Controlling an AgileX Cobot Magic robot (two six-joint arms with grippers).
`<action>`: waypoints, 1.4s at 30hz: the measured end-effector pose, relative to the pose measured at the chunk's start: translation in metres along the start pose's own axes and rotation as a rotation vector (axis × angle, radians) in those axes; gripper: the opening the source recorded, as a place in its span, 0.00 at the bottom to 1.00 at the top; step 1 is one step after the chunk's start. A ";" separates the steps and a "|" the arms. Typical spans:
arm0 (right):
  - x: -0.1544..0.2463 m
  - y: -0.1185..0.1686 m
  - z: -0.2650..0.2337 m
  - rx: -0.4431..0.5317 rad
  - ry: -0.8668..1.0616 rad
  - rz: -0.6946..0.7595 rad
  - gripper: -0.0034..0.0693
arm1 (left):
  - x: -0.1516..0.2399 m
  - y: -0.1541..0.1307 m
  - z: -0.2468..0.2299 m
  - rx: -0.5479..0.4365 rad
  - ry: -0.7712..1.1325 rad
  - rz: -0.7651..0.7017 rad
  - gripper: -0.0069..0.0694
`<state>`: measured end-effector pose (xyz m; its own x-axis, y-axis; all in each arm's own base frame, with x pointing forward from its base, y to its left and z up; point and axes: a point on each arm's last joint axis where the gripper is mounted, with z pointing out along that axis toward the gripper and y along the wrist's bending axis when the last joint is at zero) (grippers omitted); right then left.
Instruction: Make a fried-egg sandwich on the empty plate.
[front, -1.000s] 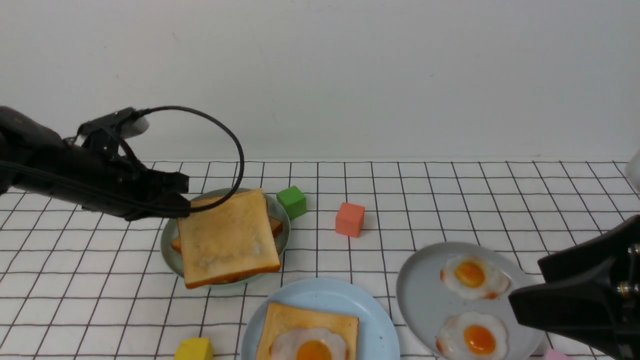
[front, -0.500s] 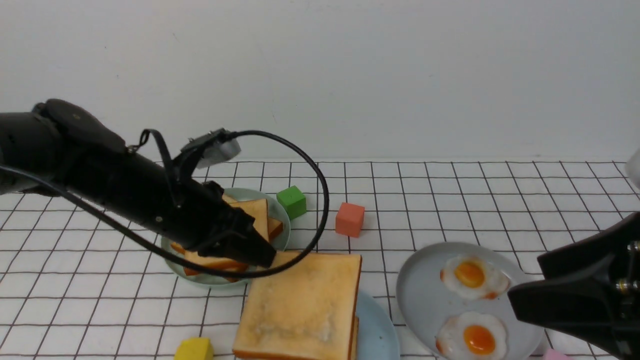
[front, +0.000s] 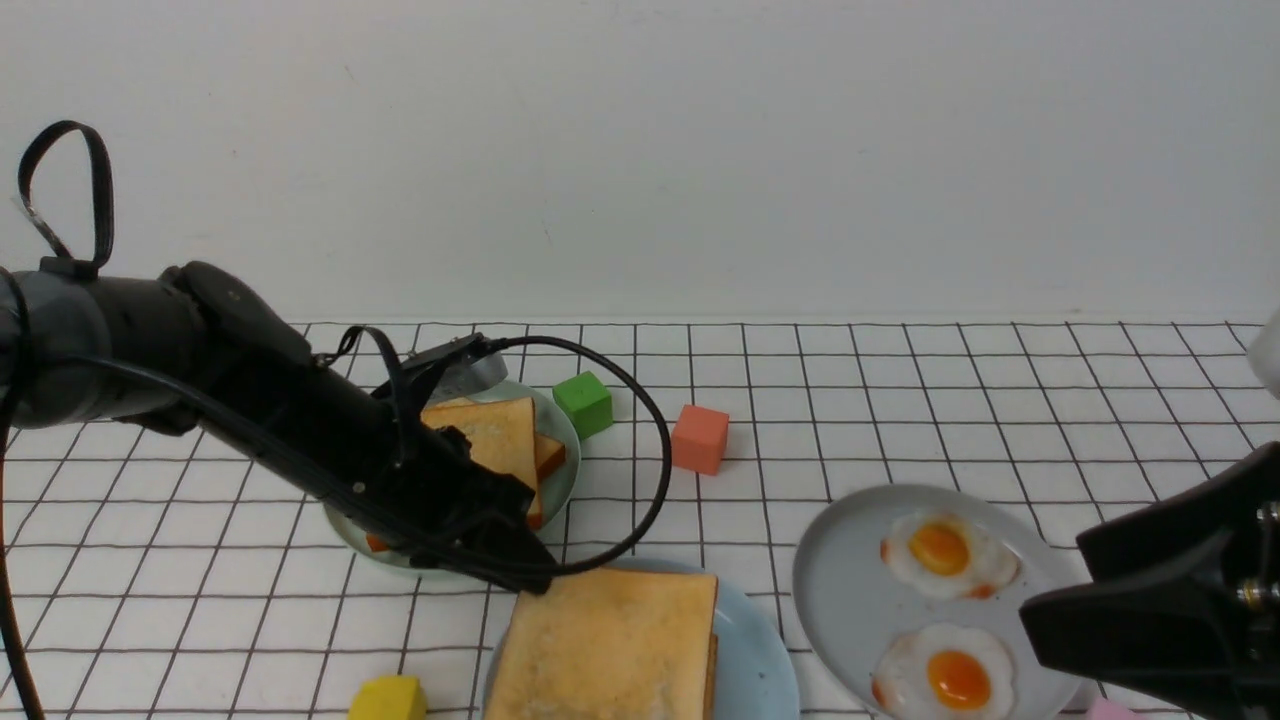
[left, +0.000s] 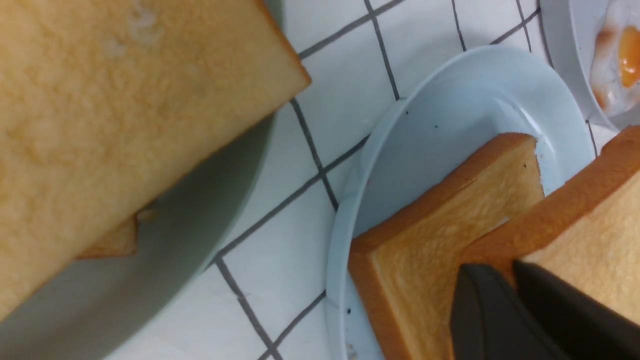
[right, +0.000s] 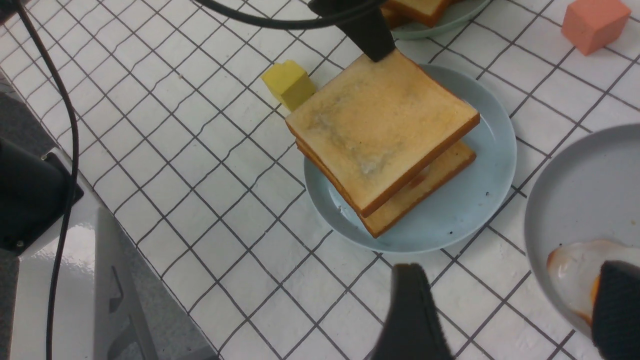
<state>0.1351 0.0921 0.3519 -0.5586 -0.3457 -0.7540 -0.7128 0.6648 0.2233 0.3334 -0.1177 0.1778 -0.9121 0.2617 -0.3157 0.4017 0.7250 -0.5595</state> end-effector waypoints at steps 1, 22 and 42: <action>0.000 0.000 0.000 -0.001 0.001 0.000 0.70 | 0.000 0.000 0.000 0.000 0.000 -0.002 0.22; 0.012 -0.009 -0.004 0.131 0.109 0.222 0.07 | -0.028 -0.075 -0.090 -0.053 -0.209 0.002 0.61; 0.102 0.028 -0.079 0.380 -0.432 0.060 0.04 | 0.180 -0.140 -0.158 -0.128 -0.401 0.000 0.08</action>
<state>0.0244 0.0233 0.3304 -0.3126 -0.0519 -0.9485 -0.4381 0.8938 0.0955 0.1000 -0.0710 0.3207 -0.7974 0.0109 -0.6033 0.3649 0.8050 -0.4677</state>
